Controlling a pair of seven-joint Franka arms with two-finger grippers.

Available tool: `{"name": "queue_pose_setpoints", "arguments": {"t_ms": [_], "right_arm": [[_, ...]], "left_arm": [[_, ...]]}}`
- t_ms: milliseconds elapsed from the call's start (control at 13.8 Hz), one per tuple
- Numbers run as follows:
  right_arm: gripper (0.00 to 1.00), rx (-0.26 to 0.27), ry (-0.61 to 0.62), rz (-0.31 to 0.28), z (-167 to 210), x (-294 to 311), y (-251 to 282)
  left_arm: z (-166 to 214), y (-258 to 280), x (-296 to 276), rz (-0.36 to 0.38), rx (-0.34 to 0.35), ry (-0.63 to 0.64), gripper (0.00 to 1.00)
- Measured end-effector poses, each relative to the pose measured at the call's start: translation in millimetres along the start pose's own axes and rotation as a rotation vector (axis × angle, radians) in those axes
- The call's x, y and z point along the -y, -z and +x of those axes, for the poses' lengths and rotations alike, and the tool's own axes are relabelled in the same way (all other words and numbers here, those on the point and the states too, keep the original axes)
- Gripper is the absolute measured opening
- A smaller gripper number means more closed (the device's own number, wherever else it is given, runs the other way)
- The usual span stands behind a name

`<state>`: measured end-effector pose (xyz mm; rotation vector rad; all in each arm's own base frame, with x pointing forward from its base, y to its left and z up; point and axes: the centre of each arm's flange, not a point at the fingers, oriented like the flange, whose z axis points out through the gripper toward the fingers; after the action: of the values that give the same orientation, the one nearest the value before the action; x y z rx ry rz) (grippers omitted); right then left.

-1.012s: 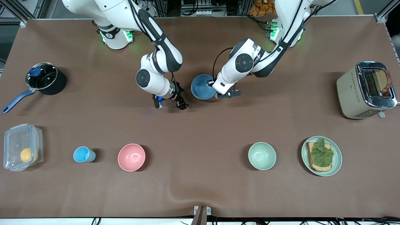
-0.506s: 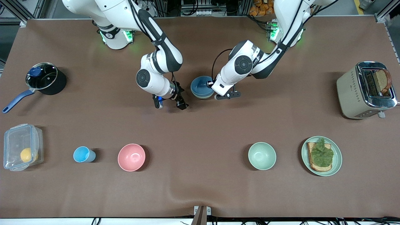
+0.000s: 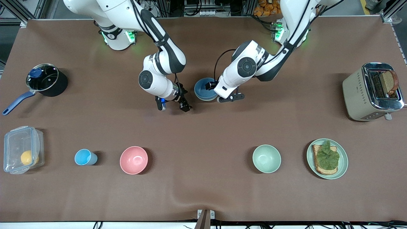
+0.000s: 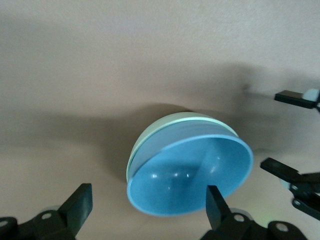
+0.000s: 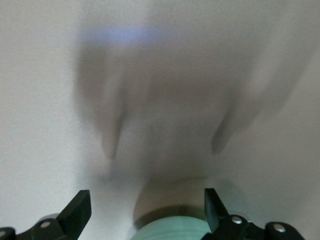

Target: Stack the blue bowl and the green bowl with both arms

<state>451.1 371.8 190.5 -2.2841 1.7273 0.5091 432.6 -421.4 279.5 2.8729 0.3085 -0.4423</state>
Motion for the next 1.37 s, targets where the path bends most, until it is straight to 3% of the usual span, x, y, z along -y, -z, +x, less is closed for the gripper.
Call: {"name": "queue_pose_setpoints", "arguments": {"t_ms": [217, 361, 723, 1012, 1373], "right_arm": [[1.0, 0.017, 0.038, -0.019, 17.9, 8.3, 13.2], [1.0, 0.034, 0.06, -0.054, 45.1, 18.1, 31.5], [1.0, -0.026, 0.093, -0.149, 110.2, 36.6, 84.0], [1.0, -0.014, 0.117, -0.179, 151.3, 47.6, 124.9], [1.0, 0.002, 0.213, -0.2, 223.2, 40.5, 170.9]], "left_arm": [[42.4, 68.2, 14.8, 0.034, -0.012, 0.031, 1.0], [73.2, 104.7, 32.2, 0.043, -0.06, 0.054, 1.0], [132.4, 175.3, 80.9, 0.111, -0.222, 0.086, 1.0], [156.6, 247.9, 113.0, 0.193, -0.322, 0.111, 1.0], [184.7, 307.4, 186.3, 0.209, -0.354, 0.042, 1.0]]}}
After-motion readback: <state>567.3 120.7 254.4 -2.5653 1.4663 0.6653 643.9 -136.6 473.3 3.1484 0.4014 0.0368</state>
